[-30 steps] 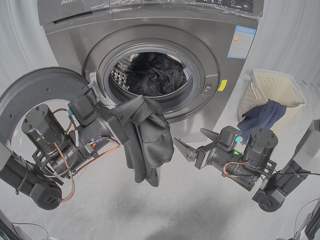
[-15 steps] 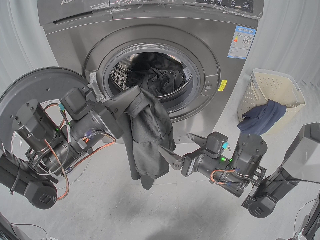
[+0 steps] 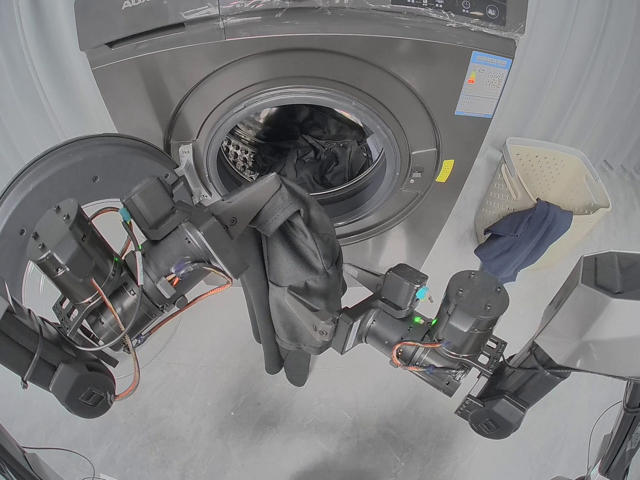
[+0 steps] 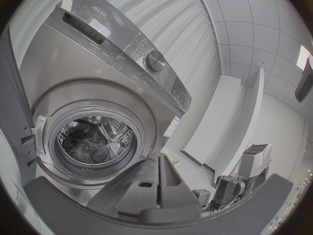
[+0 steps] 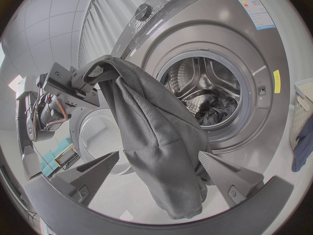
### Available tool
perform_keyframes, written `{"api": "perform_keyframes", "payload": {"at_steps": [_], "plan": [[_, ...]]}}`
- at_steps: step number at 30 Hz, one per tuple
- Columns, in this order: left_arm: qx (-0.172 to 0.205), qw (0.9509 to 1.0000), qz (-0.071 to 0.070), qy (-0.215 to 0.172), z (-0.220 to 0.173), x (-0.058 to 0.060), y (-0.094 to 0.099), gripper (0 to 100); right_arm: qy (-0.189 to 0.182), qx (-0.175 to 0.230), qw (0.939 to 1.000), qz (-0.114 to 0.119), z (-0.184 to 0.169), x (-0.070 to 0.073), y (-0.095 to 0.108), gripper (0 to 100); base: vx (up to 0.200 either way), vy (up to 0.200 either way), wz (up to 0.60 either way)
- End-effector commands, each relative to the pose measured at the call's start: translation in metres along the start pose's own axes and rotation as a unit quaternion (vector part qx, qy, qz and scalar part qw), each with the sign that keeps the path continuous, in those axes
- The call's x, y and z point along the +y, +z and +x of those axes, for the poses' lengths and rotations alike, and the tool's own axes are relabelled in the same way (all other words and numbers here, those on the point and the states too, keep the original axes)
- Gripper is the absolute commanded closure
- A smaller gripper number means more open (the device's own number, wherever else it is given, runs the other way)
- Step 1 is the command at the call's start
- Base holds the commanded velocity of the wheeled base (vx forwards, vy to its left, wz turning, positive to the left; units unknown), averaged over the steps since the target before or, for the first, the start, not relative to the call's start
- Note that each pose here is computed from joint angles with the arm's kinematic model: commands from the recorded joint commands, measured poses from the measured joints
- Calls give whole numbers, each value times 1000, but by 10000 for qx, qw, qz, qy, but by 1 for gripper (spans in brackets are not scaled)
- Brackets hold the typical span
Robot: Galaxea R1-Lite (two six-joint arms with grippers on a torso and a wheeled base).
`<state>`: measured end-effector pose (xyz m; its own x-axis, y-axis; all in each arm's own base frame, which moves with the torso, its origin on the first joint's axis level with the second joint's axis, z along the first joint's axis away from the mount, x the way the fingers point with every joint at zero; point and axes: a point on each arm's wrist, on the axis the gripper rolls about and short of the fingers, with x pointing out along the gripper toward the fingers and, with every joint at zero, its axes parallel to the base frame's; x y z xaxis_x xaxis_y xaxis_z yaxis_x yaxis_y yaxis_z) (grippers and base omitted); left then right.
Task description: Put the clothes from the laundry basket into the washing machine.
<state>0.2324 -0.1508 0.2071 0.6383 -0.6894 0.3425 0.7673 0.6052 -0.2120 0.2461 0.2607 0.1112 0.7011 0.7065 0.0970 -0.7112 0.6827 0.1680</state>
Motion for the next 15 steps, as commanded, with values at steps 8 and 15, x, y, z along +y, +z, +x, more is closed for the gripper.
{"api": "perform_keyframes", "payload": {"at_steps": [8,15], "plan": [[13,10000,-16,-1,0,0,-1,100,-64,-381,9992,-25,34,-12,-11,0,0,0,0],[115,9999,-41,109,2,8,-10,100,13,-609,9981,-26,31,-8,3,100,0,0,0]]}}
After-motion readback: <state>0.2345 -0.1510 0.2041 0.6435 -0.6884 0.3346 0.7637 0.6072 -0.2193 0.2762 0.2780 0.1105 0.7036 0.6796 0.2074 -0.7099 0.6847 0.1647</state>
